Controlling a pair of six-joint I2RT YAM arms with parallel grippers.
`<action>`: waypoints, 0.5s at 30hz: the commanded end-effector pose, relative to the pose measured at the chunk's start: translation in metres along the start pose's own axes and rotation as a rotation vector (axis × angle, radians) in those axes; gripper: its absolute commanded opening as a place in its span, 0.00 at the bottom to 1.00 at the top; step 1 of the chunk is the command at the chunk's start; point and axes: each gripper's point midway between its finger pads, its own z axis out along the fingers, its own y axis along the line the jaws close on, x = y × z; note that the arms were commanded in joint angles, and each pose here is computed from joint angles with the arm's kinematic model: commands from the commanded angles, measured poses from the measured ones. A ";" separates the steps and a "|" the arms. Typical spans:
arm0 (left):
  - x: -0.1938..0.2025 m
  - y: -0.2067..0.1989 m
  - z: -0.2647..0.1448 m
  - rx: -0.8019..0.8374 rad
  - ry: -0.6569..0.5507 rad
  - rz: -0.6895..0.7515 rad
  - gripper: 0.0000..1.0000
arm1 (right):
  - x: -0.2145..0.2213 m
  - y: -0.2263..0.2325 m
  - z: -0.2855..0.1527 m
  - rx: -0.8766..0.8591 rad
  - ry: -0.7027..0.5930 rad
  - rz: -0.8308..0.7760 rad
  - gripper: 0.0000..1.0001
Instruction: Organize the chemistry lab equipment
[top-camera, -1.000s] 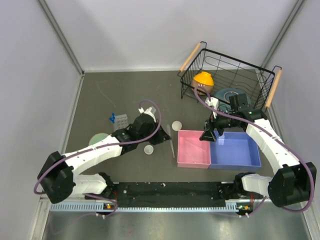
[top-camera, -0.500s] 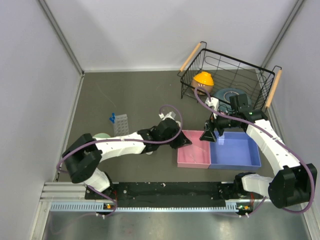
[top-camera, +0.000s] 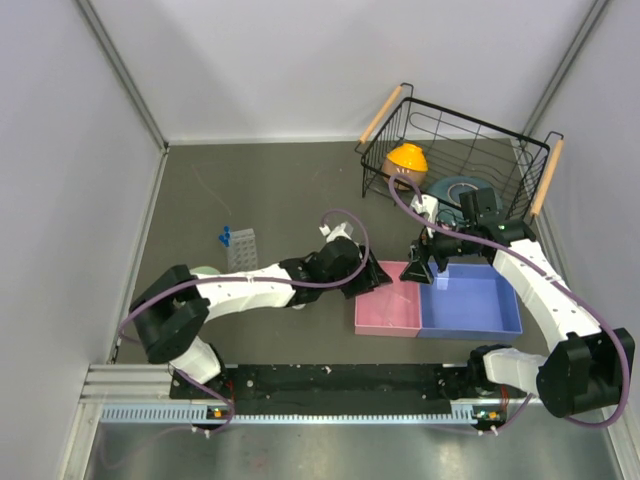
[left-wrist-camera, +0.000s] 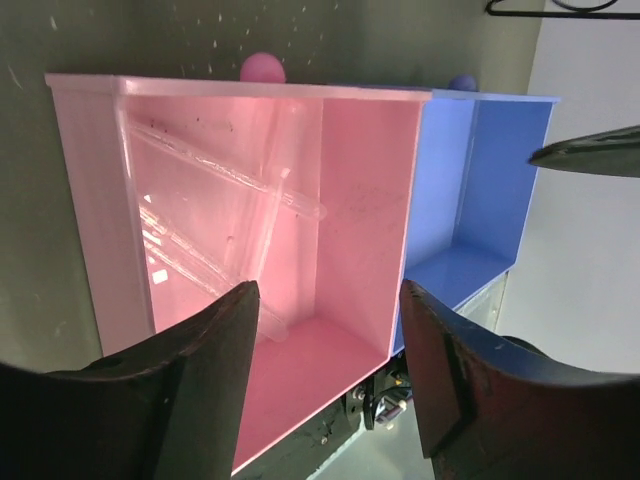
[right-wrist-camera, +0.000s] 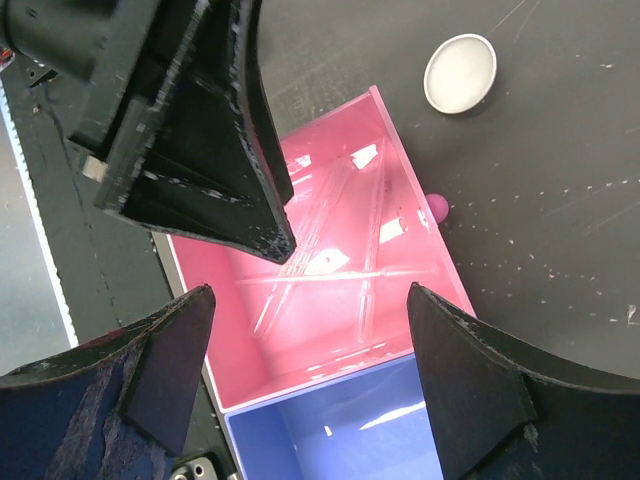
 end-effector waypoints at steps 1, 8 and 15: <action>-0.033 -0.050 -0.038 0.124 -0.136 0.114 0.64 | -0.008 -0.001 -0.003 0.010 -0.034 -0.053 0.79; -0.064 -0.031 -0.087 0.037 -0.300 0.243 0.74 | -0.009 0.000 -0.004 0.007 -0.041 -0.058 0.79; -0.086 0.009 -0.142 -0.066 -0.458 0.301 0.86 | -0.012 0.003 -0.008 -0.005 -0.069 -0.054 0.79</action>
